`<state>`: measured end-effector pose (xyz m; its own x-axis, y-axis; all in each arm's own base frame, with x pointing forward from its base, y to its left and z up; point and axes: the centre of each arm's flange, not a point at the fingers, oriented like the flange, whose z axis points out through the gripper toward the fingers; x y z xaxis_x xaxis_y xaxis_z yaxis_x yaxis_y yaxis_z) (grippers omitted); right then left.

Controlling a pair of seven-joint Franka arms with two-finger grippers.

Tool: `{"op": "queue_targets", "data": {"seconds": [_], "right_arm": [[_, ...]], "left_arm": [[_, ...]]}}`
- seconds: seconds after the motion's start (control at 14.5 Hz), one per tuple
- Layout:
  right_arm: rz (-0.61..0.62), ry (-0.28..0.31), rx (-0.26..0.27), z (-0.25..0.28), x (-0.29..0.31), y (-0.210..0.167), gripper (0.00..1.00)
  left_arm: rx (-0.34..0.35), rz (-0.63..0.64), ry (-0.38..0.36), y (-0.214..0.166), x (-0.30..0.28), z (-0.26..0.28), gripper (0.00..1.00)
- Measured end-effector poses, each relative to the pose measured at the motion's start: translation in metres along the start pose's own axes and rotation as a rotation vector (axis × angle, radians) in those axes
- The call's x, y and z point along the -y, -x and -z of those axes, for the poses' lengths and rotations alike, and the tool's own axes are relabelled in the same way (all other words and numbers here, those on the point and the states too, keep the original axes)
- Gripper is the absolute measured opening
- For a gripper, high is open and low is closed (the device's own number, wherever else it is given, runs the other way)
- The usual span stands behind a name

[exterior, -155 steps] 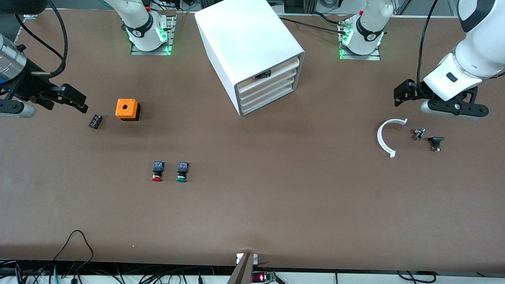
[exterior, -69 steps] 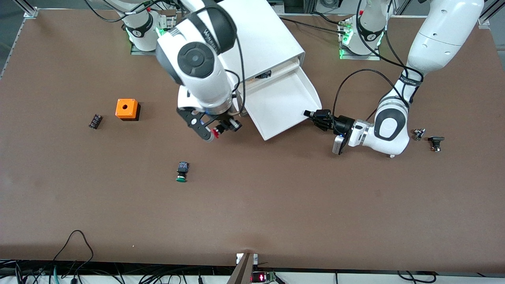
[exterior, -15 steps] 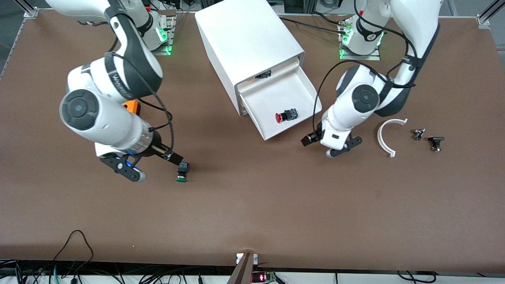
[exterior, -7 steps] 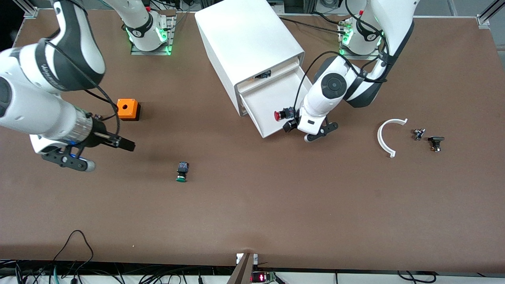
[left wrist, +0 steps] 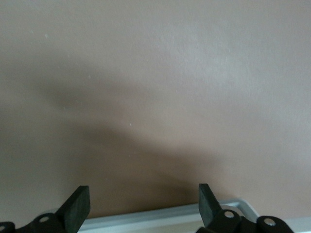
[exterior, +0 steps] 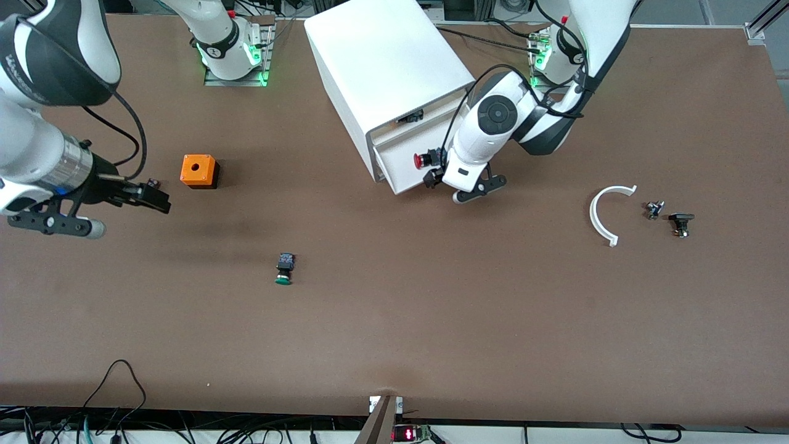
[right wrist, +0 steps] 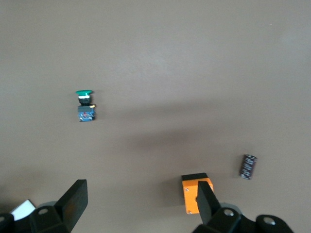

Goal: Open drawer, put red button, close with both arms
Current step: 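Push the drawer closed with the left gripper while the right gripper withdraws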

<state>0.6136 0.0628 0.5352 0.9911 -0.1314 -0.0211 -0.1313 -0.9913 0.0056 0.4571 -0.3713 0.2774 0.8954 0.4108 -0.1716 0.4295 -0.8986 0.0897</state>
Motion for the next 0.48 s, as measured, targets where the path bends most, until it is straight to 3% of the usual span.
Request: {"op": "queue_targets", "data": {"seconds": [0.48], "right_arm": [[0.011,0.000,-0.035,0.027,-0.012,0.048,1.00]], "left_arm": [[0.039,-0.059,-0.034,0.038,-0.010,-0.005,0.99]]}}
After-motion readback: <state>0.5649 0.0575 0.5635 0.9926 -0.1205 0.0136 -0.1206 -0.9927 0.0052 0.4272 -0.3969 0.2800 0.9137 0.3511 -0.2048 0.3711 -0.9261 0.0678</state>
